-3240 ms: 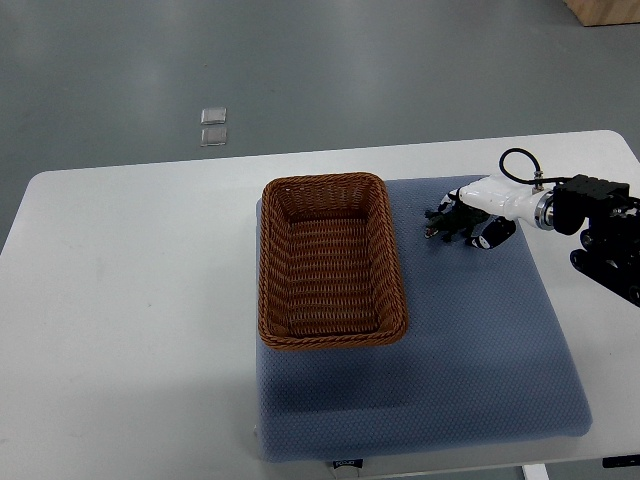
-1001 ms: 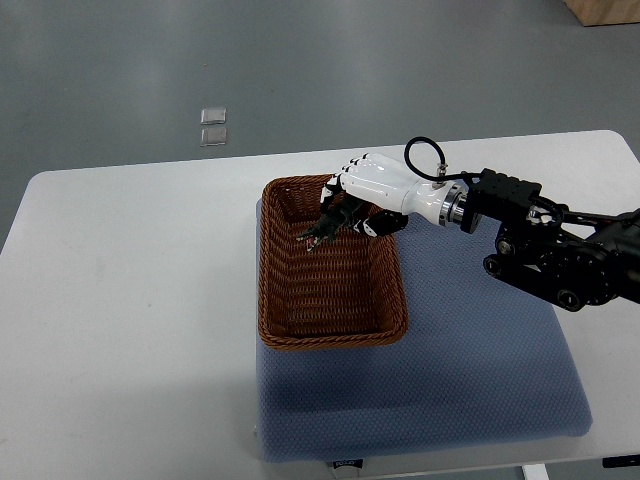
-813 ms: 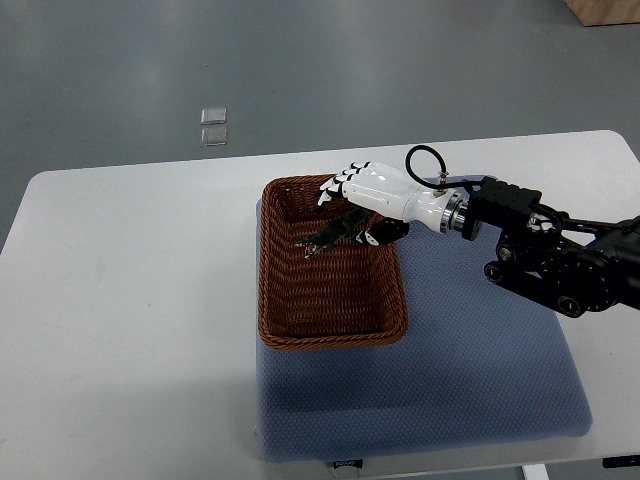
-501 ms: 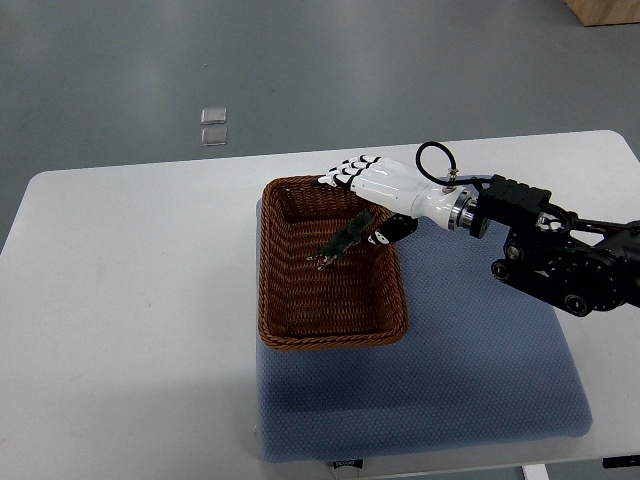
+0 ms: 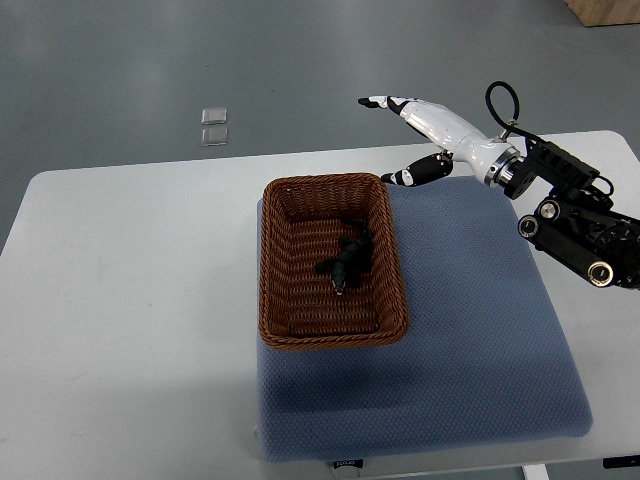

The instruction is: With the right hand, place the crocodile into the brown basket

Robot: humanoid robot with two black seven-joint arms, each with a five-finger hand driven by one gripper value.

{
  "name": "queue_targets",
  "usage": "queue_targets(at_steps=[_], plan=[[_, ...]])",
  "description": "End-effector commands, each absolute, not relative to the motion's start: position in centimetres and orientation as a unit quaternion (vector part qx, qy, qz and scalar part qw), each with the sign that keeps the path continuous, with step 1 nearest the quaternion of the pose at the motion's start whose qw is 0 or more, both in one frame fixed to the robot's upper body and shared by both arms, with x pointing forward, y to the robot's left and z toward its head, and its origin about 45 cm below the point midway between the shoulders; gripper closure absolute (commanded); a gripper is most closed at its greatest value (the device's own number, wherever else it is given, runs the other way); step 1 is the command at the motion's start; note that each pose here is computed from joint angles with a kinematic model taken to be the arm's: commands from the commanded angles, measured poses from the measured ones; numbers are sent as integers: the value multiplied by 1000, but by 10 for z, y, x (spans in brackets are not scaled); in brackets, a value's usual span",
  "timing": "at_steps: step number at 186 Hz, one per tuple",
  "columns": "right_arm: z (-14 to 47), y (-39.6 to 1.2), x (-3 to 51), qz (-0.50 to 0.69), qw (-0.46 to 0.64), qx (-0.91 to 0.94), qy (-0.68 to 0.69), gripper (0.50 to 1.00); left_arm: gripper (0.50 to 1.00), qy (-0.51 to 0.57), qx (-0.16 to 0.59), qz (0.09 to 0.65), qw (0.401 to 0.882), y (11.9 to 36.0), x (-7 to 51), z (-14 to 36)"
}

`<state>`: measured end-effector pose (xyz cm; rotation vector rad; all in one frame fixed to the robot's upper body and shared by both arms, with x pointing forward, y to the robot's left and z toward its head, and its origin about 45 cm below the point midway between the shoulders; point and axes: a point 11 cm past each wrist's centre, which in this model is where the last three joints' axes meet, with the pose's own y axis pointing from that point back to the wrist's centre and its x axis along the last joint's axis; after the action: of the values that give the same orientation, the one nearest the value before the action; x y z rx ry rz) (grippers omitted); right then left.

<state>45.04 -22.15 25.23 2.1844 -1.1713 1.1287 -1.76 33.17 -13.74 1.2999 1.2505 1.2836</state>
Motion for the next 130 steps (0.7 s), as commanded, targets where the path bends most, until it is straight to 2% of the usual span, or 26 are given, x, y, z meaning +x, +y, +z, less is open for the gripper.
queue_targets(at_steps=[1,64,130], plan=[[255,-240,458,343,189,794,-464,589,500,505,525,518,448,332,-18,-137],[241,-300,471,112,79,782,-608,587,500,505,525,519,447,332,-18,-137],[206,-348,464,-35,5,726,-687,589,500,505,525,518,448,332,-18,-137]])
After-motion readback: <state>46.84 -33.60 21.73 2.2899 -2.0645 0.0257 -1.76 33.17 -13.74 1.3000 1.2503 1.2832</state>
